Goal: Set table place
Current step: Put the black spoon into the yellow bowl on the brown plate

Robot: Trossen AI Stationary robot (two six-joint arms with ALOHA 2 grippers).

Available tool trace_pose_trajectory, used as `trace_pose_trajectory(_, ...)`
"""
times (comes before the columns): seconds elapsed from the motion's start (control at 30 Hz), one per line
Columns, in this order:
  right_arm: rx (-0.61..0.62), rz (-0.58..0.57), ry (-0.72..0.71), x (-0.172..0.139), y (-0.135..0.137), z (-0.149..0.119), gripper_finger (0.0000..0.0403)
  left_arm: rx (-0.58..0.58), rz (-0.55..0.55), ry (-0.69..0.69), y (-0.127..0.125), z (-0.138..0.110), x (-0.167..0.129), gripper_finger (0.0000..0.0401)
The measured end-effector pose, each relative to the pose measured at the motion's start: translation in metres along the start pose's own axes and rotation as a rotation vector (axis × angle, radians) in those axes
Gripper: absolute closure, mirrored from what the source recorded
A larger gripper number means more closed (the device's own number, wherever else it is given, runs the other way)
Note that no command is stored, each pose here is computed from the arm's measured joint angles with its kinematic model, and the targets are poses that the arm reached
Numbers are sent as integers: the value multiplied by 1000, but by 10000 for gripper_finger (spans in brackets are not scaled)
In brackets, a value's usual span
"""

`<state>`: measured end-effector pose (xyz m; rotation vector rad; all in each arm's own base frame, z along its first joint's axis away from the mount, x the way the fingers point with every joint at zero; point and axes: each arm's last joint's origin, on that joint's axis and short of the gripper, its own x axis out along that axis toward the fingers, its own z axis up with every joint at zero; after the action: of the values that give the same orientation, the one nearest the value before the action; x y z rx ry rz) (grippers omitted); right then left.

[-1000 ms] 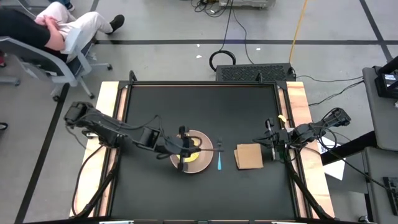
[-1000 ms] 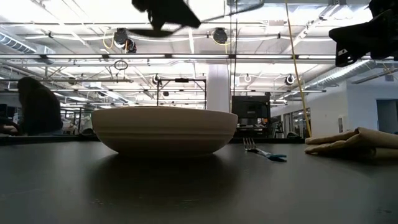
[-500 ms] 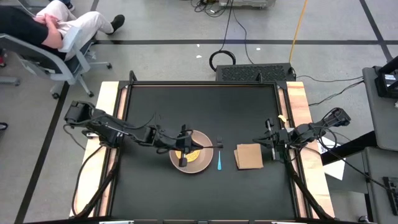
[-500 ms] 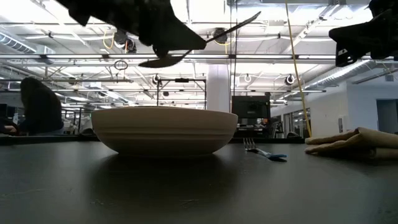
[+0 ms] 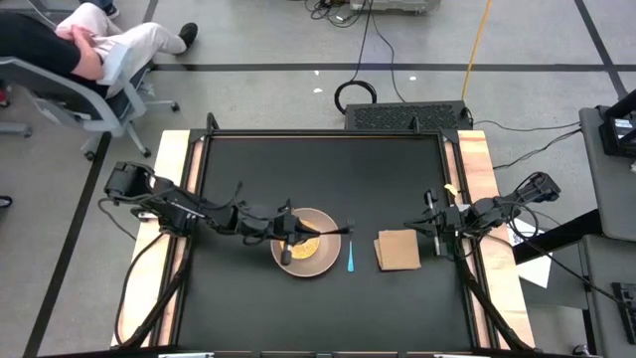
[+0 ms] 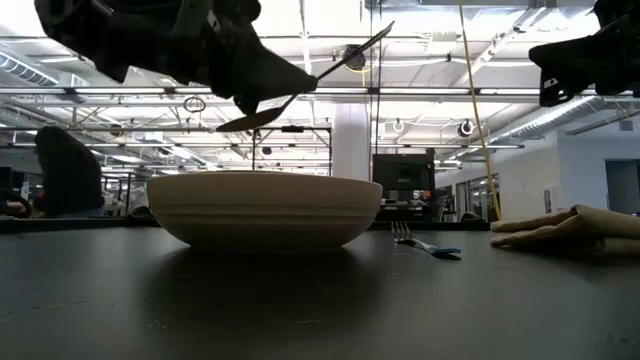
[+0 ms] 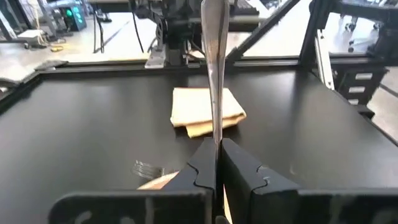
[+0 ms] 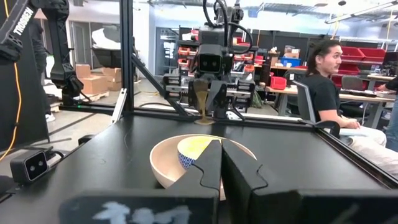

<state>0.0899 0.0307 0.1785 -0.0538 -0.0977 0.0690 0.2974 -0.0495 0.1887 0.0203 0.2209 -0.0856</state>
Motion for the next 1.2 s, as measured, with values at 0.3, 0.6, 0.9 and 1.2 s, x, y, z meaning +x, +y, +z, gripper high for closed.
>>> trace_pose_trajectory(0.3,0,-1,0,0,0,0,403,-10,-19,10,-6,-16,10,391)
trace_pose_trajectory(0.6,0,-1,0,0,0,0,403,-32,-20,32,-6,-35,22,395)
trace_pose_trajectory(0.9,-4,0,1,0,0,0,403,-35,-18,62,-5,-38,22,380)
trace_pose_trajectory(1.2,-6,0,7,0,0,-1,403,-31,-15,112,-6,-53,28,384)
